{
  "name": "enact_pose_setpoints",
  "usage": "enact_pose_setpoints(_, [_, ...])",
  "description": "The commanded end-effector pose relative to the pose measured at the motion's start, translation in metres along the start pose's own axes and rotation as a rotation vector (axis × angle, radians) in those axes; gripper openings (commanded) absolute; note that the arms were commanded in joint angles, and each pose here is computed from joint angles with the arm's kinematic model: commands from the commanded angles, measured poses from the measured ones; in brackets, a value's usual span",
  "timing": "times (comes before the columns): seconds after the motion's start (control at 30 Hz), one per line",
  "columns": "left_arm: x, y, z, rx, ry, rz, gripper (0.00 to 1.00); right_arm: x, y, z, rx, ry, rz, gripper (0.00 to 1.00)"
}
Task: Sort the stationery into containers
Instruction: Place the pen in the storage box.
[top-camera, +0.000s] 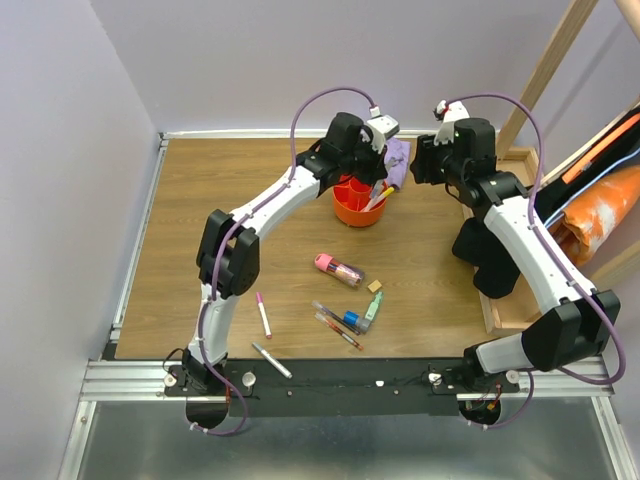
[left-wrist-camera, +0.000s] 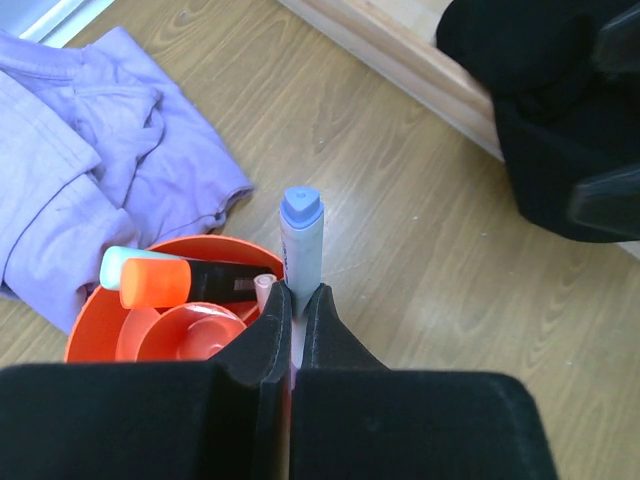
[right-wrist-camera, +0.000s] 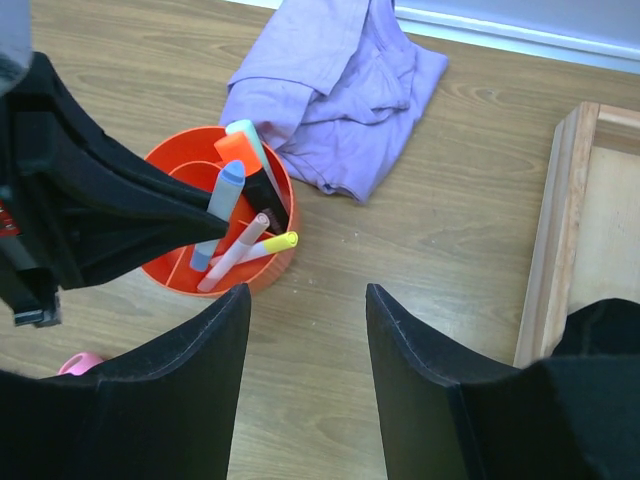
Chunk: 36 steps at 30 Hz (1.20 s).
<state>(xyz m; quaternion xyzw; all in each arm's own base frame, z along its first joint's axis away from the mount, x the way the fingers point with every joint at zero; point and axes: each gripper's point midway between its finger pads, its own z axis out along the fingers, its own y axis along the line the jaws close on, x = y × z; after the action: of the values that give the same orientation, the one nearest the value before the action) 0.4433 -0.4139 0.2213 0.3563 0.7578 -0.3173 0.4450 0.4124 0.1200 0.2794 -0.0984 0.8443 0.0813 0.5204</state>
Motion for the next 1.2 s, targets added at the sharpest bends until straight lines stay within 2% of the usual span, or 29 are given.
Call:
enact_pose_setpoints(0.0, [0.002, 0.013, 0.017, -0.044, -0.034, 0.06, 0.0, 0.006, -0.008, -0.002, 0.021, 0.001, -0.002, 0.58])
enact_pose_setpoints(0.37, [0.046, 0.02, 0.025, -0.057, 0.024, 0.068, 0.0, 0.019, -0.008, 0.002, 0.012, 0.027, 0.01, 0.58])
enact_pose_setpoints(0.4, [0.05, 0.02, 0.025, -0.058, 0.032, 0.064, 0.03, 0.019, -0.008, 0.003, 0.014, 0.026, 0.011, 0.58])
enact_pose_setpoints(0.57, [0.038, 0.018, 0.013, -0.078, 0.0, 0.064, 0.45, 0.019, -0.003, 0.003, -0.017, 0.03, 0.009, 0.58])
enact_pose_setpoints(0.63, [0.029, 0.015, 0.006, -0.077, -0.021, 0.062, 0.51, 0.018, -0.002, 0.003, -0.021, 0.03, 0.005, 0.59])
enact_pose_setpoints(0.73, [-0.001, 0.002, -0.018, -0.068, -0.08, 0.043, 0.57, 0.016, 0.0, 0.002, -0.037, 0.032, -0.003, 0.59])
enact_pose_setpoints(0.77, [-0.022, -0.005, -0.035, -0.068, -0.122, 0.053, 0.6, 0.015, 0.001, 0.001, -0.043, 0.032, -0.004, 0.59])
enact_pose_setpoints(0.83, [-0.031, -0.009, -0.054, -0.081, -0.143, 0.049, 0.62, 0.014, 0.007, 0.0, -0.08, 0.035, -0.013, 0.59])
enact_pose_setpoints(0.87, [-0.054, -0.018, -0.079, -0.089, -0.194, 0.06, 0.64, 0.012, 0.011, 0.0, -0.103, 0.034, -0.02, 0.59])
enact_pose_setpoints(0.93, [-0.061, -0.019, -0.103, -0.123, -0.21, 0.053, 0.66, 0.009, 0.027, -0.003, -0.191, 0.031, -0.025, 0.59])
enact_pose_setpoints(0.97, [-0.079, -0.028, -0.131, -0.129, -0.26, 0.06, 0.68, 0.009, 0.033, -0.004, -0.232, 0.028, -0.054, 0.59])
enact_pose_setpoints(1.03, [-0.072, -0.027, -0.155, -0.167, -0.25, 0.043, 0.69, 0.008, 0.053, -0.009, -0.353, 0.02, -0.082, 0.59])
enact_pose_setpoints(1.07, [-0.084, -0.028, -0.188, -0.202, -0.298, 0.047, 0.72, 0.009, 0.061, -0.011, -0.399, 0.02, -0.091, 0.59])
enact_pose_setpoints(1.13, [-0.056, -0.01, -0.213, -0.299, -0.258, 0.005, 0.75, 0.017, 0.092, -0.014, -0.505, 0.042, -0.153, 0.59])
enact_pose_setpoints(1.17, [-0.062, -0.01, -0.248, -0.349, -0.306, 0.008, 0.81, 0.016, 0.105, -0.017, -0.54, 0.044, -0.187, 0.59])
